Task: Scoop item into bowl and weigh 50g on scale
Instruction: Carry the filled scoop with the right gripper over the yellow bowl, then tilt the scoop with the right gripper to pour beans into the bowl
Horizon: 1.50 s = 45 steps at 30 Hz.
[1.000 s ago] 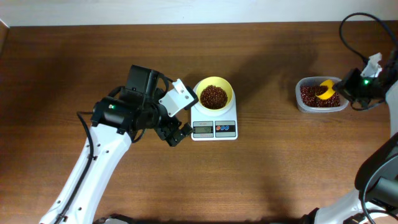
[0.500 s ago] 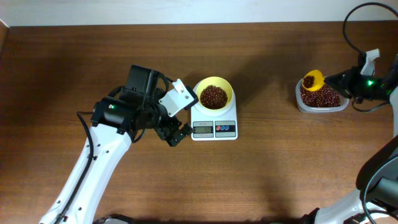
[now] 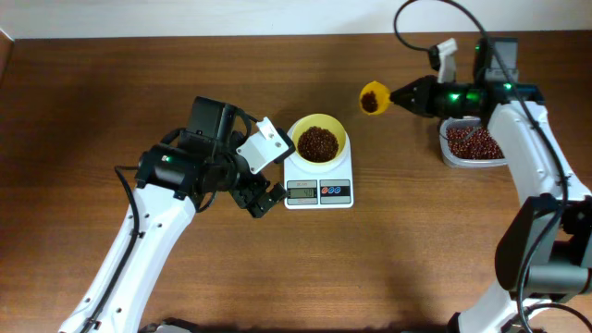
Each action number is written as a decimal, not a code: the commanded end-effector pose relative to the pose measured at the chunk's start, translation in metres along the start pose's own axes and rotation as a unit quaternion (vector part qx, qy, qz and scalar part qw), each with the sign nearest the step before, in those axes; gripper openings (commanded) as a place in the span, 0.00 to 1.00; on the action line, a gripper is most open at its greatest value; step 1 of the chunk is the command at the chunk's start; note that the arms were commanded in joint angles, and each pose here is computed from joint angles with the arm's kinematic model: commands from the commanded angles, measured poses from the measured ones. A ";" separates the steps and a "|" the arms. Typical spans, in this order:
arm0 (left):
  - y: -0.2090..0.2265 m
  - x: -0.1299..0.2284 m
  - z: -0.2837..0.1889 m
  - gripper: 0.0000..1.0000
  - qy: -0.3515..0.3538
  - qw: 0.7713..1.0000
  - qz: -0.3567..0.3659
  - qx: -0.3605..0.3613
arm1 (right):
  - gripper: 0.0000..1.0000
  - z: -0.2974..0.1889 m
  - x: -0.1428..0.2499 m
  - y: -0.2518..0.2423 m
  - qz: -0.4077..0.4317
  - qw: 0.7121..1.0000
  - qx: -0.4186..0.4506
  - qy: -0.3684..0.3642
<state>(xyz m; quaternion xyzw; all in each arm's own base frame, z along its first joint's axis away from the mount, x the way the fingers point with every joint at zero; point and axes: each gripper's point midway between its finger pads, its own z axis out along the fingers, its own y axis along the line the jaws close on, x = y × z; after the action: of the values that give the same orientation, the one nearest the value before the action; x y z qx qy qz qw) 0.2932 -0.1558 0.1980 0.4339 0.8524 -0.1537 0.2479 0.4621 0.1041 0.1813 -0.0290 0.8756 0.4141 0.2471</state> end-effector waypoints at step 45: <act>-0.003 0.000 -0.001 0.99 -0.005 1.000 -0.002 0.006 | 0.04 0.081 0.047 0.078 -0.563 0.823 0.005 0.079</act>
<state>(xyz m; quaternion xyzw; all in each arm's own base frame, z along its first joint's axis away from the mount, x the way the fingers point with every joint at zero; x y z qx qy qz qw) 0.2932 -0.1558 0.1980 0.4339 0.8524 -0.1537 0.2479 0.4312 0.2194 0.1587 -0.5434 0.7344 0.2014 0.3534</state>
